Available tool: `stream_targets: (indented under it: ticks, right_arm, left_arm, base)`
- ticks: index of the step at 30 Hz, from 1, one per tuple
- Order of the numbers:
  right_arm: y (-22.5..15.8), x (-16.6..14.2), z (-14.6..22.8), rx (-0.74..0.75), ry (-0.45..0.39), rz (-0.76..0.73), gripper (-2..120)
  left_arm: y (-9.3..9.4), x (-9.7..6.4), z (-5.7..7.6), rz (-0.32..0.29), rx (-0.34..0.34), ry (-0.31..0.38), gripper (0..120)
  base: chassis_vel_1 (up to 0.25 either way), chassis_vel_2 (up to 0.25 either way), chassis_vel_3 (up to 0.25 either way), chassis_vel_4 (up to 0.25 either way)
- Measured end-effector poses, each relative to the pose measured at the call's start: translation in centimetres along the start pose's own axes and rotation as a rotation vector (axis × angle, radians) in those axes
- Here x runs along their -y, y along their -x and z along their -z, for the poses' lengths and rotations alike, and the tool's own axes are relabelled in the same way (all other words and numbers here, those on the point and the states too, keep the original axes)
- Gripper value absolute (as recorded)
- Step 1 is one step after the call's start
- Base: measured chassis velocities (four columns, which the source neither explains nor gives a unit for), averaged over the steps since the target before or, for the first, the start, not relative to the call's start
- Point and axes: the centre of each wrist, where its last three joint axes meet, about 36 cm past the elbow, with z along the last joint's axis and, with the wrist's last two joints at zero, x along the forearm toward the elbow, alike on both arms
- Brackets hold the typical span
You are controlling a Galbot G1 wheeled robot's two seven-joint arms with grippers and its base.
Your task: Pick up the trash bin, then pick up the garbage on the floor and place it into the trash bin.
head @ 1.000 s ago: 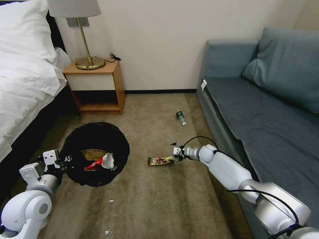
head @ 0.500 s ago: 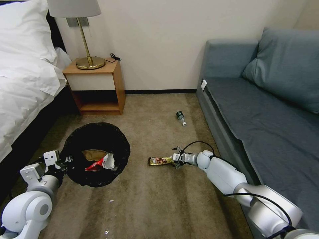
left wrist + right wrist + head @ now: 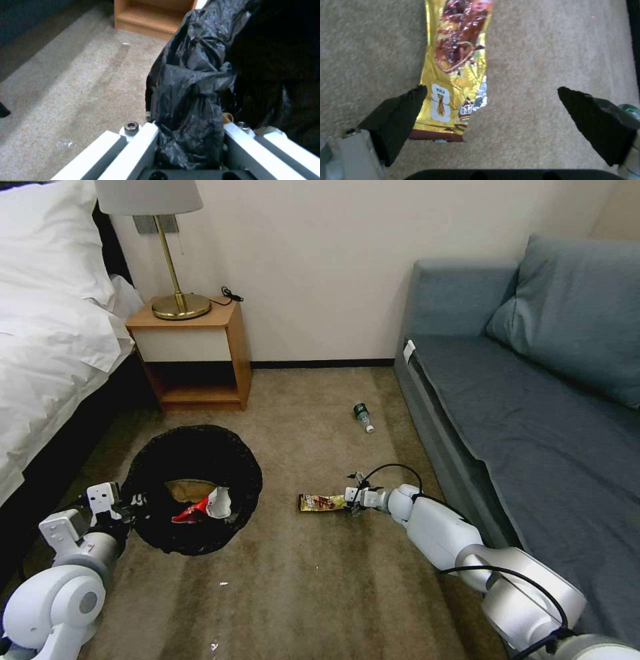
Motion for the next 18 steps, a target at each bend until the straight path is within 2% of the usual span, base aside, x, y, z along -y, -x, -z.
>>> stream_targets:
  ticks: [18]
  right_arm:
    - [-0.13,-0.5,-0.36,0.019,0.022,0.042,100]
  left_arm:
    - [0.16,-0.09,0.13,-0.001,0.004,0.0,0]
  base:
    - [0.0,0.0,0.0,0.0]
